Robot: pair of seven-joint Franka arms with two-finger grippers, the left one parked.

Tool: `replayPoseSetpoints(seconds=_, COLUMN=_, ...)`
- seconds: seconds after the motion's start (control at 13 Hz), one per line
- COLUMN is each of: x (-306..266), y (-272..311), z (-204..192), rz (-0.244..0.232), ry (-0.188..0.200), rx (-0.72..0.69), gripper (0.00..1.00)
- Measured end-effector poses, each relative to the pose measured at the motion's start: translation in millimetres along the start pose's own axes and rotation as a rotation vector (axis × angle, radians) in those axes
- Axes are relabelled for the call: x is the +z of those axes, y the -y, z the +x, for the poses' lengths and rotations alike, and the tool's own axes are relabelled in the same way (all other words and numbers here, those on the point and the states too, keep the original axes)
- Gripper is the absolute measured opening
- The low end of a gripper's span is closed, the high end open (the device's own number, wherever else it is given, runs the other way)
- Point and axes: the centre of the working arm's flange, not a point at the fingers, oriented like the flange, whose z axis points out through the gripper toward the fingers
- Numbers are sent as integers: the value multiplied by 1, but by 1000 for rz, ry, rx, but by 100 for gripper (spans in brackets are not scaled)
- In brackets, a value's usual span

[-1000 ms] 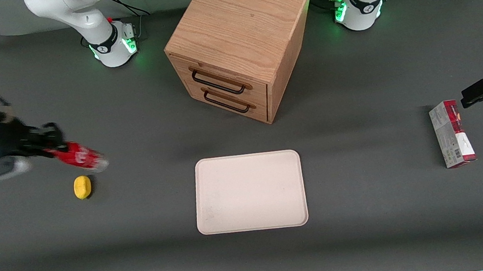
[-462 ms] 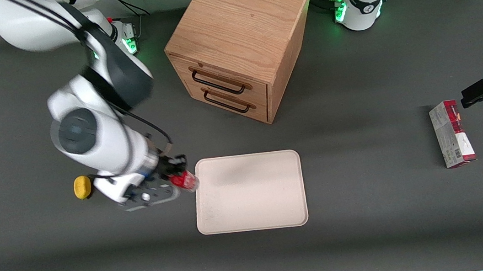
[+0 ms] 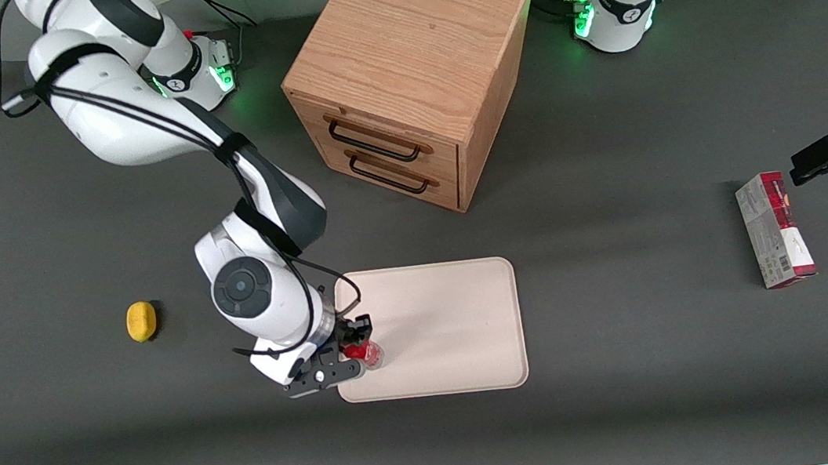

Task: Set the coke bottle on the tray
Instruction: 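Carry the bottle over the cream tray and stand it upright, then open the right gripper and raise it away from the bottle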

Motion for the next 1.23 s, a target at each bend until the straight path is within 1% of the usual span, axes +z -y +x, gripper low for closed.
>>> replayPoseSetpoints(seconds=0.08, x=-2, y=-1, z=3, rz=0, ry=-12, rx=0, gripper=35)
replayPoseSetpoints(seconds=0.15, x=-3, y=-1, z=3, rz=-1, ry=-13, rx=0, gripper=41)
replayPoseSetpoints(seconds=0.31, x=-4, y=-1, z=4, rz=-4, ry=-18, rx=-2, gripper=63)
replayPoseSetpoints(seconds=0.46, x=-14, y=-1, z=8, rz=2, ry=-36, rx=1, gripper=86)
replayPoseSetpoints(seconds=0.54, x=-26, y=-1, z=10, rz=6, ry=-52, rx=3, gripper=96)
replayPoseSetpoints(seconds=0.62, x=-42, y=0, z=11, rz=6, ry=-66, rx=3, gripper=100)
replayPoseSetpoints(seconds=0.69, x=-64, y=0, z=10, rz=12, ry=-66, rx=11, gripper=100)
replayPoseSetpoints(seconds=0.77, x=-89, y=-1, z=8, rz=31, ry=-60, rx=27, gripper=100)
replayPoseSetpoints(seconds=0.85, x=-116, y=-7, z=3, rz=43, ry=-49, rx=52, gripper=100)
replayPoseSetpoints(seconds=0.92, x=-142, y=-21, z=-4, rz=43, ry=-38, rx=71, gripper=100)
replayPoseSetpoints(seconds=1.08, x=-188, y=-69, z=-27, rz=26, ry=-15, rx=69, gripper=100)
replayPoseSetpoints(seconds=1.23, x=-224, y=-138, z=-65, rz=-1, ry=23, rx=91, gripper=100)
